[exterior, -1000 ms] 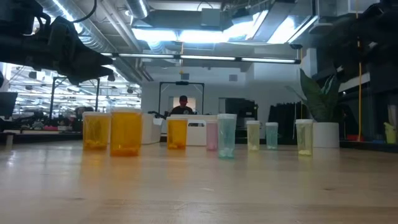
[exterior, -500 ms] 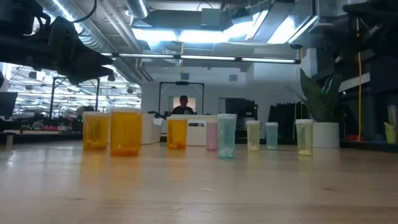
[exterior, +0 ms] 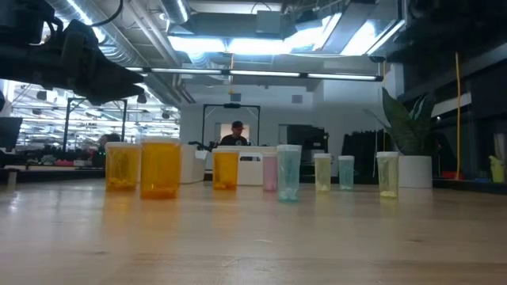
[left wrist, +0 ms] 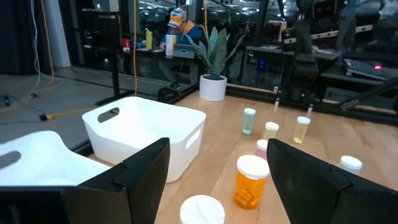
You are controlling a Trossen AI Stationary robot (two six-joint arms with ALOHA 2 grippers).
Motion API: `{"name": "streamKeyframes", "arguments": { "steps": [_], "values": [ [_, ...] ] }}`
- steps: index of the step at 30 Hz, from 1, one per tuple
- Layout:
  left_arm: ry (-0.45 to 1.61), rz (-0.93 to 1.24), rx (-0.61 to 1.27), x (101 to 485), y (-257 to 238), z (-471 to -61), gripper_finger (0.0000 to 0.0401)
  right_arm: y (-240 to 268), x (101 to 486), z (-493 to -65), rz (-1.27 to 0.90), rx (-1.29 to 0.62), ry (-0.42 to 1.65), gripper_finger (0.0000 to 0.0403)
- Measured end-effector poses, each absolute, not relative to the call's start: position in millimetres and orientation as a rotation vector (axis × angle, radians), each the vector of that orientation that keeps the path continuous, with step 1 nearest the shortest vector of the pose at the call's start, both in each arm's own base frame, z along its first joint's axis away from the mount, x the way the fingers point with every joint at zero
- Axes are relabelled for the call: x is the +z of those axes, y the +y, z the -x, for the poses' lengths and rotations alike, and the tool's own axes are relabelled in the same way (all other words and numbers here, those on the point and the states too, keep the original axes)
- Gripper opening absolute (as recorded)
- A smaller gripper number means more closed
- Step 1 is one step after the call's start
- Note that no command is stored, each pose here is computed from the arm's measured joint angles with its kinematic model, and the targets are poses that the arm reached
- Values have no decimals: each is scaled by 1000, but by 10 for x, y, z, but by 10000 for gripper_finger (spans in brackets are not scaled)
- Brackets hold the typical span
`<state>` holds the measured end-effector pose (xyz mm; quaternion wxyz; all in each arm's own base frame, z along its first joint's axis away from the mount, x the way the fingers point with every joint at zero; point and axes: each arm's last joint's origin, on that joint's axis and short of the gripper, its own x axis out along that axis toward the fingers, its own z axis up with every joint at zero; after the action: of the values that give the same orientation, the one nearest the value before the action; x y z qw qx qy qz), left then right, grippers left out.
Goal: Pick and place medicine bottles into bin by pill shape (circle, oval)
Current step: Put the small yellow pill bottle into the right white bin
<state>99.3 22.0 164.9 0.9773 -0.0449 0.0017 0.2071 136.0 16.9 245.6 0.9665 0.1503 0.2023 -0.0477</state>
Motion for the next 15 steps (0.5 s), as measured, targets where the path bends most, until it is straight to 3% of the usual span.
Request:
{"name": "streamKeyframes", "arguments": {
  "steps": [4,9,15],
  "values": [
    [4,91,418,1648,221,-993,260,166,2408,-1455,-286,-198,628,216],
    [3,91,418,1647,220,-993,260,236,2188,-1575,-235,-42,844,216],
    [3,91,418,1648,221,-993,260,250,1850,-1676,-225,-86,1009,216]
  ]
}}
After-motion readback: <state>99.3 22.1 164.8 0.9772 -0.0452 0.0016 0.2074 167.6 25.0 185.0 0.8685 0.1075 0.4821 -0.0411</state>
